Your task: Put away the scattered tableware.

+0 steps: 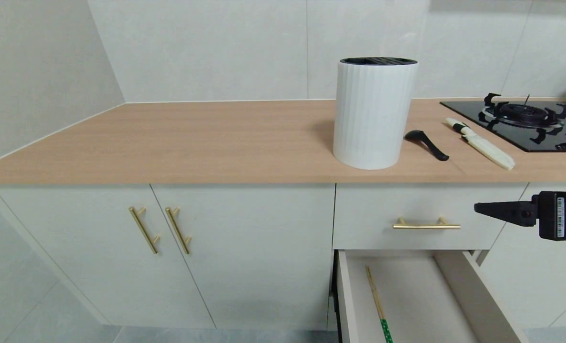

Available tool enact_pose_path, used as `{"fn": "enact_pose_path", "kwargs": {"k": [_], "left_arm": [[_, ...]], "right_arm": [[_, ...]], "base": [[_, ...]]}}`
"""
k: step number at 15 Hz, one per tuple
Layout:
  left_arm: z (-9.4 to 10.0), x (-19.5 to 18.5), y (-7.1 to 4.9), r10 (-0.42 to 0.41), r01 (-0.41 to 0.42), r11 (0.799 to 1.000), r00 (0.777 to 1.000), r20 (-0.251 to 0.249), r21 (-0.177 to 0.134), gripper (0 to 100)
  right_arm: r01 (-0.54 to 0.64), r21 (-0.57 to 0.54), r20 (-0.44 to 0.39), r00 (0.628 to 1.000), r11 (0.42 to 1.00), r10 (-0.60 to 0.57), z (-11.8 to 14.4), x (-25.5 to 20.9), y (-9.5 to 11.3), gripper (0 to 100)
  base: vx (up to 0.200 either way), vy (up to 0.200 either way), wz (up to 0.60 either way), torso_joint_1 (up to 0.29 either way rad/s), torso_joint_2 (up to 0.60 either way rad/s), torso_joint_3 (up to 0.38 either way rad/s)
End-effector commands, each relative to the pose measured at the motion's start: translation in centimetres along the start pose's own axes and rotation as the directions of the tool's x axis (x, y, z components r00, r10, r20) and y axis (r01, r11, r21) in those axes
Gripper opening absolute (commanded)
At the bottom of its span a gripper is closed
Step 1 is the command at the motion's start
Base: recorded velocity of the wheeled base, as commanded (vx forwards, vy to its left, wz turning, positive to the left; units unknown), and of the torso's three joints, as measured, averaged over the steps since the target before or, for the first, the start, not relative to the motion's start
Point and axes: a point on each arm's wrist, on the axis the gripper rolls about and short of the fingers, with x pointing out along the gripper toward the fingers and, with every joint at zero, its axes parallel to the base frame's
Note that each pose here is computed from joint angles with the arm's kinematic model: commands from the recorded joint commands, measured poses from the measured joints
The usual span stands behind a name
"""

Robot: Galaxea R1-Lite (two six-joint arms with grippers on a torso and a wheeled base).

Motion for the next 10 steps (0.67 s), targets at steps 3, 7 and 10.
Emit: {"fn": "enact_pose_path", "kwargs": {"k": [3, 7, 10], "left_arm": [[0.0, 0.0, 0.0, 0.002, -0.002, 1.000, 1.000, -0.001, 0.000, 100], [0.0, 0.0, 0.0, 0.002, -0.002, 1.000, 1.000, -0.001, 0.000, 100], [0.0, 0.0, 0.0, 0.000, 0.000, 1.000, 1.000, -0.001, 0.000, 100]], "right_arm": [[0.000, -0.025, -0.002, 1.000, 1.000, 0.000, -0.1, 0.0, 0.0, 100], [-0.004, -0.027, -0.007, 1.000, 1.000, 0.004, -0.2, 0.5, 0.0, 100], [0.044, -0.043, -0.004, 0.999, 0.998, -0.044, 0.2, 2.8, -1.5, 100]], "base": [[0.000, 0.000, 0.00, 0.273, -0.47, -0.273], [0.000, 0.000, 0.00, 0.222, -0.48, -0.275], [0.000, 0.000, 0.00, 0.089, -0.19, -0.100]]}}
